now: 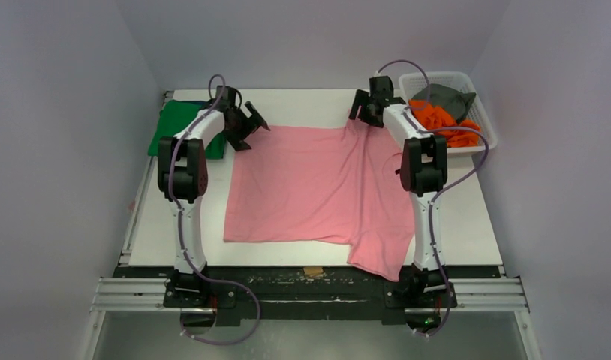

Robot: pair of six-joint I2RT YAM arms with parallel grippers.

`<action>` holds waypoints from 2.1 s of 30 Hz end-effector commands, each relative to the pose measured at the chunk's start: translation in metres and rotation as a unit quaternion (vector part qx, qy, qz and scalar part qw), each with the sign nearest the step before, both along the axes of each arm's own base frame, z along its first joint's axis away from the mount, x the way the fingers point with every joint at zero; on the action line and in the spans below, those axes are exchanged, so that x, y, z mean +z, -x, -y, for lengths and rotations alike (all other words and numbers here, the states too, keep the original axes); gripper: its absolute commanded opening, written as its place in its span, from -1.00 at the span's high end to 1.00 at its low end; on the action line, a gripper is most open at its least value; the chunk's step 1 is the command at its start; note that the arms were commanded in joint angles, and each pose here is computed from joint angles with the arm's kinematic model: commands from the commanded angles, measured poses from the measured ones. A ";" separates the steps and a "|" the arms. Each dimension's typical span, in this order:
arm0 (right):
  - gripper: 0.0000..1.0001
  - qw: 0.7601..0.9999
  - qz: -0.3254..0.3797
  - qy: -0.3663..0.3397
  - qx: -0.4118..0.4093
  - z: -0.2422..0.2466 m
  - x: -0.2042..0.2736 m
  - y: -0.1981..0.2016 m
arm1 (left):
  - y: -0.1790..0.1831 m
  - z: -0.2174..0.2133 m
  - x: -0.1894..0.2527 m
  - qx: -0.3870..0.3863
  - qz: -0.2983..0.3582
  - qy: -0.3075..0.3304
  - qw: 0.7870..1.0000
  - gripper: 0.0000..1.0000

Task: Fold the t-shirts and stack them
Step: Flatten out the tshirt, then grab the side of the flattened tshirt closest away from the robot with both arms

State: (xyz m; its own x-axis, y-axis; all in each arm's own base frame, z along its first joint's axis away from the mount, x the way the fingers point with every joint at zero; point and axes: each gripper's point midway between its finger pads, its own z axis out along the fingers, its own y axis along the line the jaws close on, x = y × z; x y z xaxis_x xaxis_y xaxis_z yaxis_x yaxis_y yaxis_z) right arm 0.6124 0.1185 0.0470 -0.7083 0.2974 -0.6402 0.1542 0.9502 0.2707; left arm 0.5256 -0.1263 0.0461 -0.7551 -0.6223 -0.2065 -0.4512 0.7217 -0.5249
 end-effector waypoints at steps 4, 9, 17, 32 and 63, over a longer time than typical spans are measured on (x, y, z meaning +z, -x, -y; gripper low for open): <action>-0.52 0.998 0.066 0.008 0.018 0.013 0.085 0.027 | 0.020 -0.041 -0.005 0.027 -0.023 -0.055 0.998 -1.00; -0.52 1.000 0.015 -0.005 0.026 0.011 0.046 0.058 | 0.020 -0.042 -0.001 0.026 -0.027 -0.058 0.998 -1.00; -0.54 0.999 -0.039 -0.014 0.009 0.015 -0.011 0.076 | 0.022 -0.048 -0.001 0.036 -0.028 -0.053 0.998 -1.00; -0.53 0.992 -0.045 -0.039 -0.111 0.070 -0.040 0.043 | -0.014 -0.057 -0.006 0.070 -0.017 -0.054 0.996 -1.00; -0.59 0.992 0.033 0.022 -0.122 0.059 0.091 0.289 | 0.310 -0.053 0.051 0.033 0.038 -0.183 0.982 -0.94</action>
